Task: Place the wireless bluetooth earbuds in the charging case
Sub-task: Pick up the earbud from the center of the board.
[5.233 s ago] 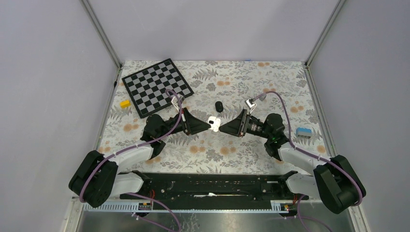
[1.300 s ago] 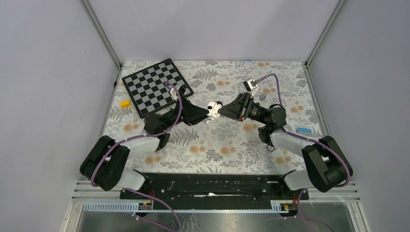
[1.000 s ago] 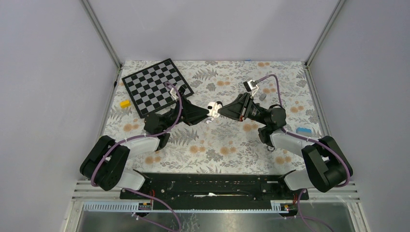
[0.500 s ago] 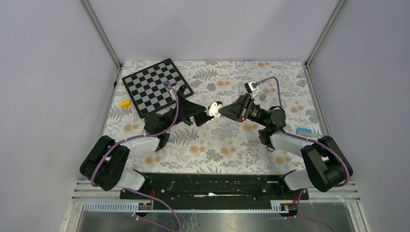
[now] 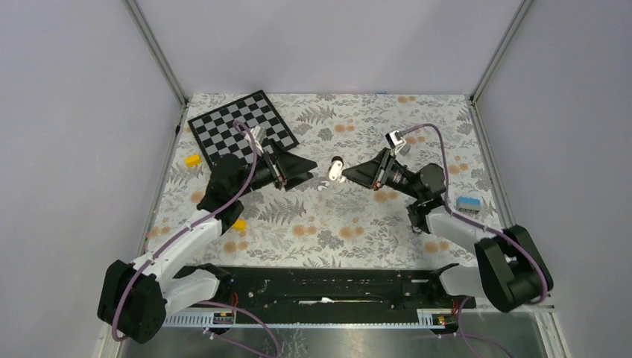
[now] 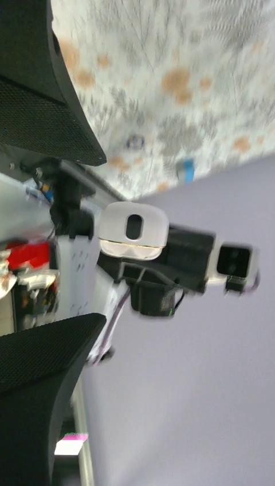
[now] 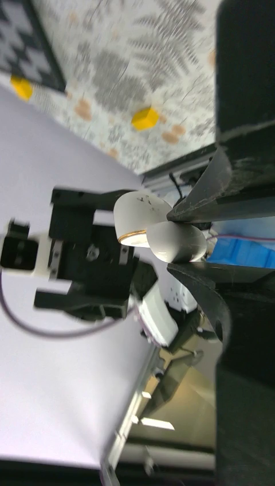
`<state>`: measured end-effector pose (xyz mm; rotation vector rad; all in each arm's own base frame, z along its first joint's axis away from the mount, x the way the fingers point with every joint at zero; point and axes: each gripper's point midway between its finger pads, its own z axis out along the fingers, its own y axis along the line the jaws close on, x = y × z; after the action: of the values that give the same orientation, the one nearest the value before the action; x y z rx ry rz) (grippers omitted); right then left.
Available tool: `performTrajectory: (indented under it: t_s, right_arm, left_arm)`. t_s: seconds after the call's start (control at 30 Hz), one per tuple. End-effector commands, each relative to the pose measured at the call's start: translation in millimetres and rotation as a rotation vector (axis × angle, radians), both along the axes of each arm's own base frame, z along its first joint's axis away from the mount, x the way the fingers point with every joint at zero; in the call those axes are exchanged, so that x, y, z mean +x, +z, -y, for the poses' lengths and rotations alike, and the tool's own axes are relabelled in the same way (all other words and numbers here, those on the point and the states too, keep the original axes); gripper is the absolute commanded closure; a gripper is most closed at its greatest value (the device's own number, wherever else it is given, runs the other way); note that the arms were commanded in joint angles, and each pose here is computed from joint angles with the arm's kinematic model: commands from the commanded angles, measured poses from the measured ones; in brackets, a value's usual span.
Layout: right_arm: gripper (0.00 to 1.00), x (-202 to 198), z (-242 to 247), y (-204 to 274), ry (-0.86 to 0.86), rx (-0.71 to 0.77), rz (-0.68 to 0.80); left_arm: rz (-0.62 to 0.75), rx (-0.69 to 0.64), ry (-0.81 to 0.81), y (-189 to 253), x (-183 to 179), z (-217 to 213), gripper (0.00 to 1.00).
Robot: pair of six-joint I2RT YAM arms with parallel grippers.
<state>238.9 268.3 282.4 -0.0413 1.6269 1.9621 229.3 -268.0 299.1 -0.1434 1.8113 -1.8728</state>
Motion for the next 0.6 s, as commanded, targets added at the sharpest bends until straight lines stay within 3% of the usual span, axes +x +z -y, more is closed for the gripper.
performTrajectory:
  t_s: [0.0, 0.07, 0.2, 0.47, 0.53, 0.57]
  right_arm:
    - [1.00, 5.5, 10.1, -43.3, -0.087, -0.256, -0.023]
    - [1.00, 6.2, 17.4, -57.1, -0.125, -0.355, -0.038]
    - [1.00, 5.8, 32.9, -83.1, -0.174, -0.480, -0.094]
    - [1.00, -0.7, 51.9, -105.1, -0.239, -0.591, -0.136]
    - [1.00, -2.8, 54.0, -105.4, -0.242, -0.606, -0.135]
    - [1.00, -3.9, 55.1, -105.3, -0.244, -0.614, -0.134]
  left_arm:
    - [-0.041, 0.439, 0.175, -61.6, 26.7, -26.5, 0.01]
    - [-0.077, 0.578, 0.204, -82.5, 32.4, -38.1, 0.01]
    - [-0.100, 0.700, 0.241, -110.1, 48.6, -44.9, 0.01]
    - [-0.177, 1.055, 0.337, -179.4, 80.4, -22.5, 0.02]
    - [-0.207, 1.090, 0.373, -189.7, 89.6, -15.4, 0.12]
    - [-0.216, 1.104, 0.392, -194.3, 94.6, -12.5, 0.23]
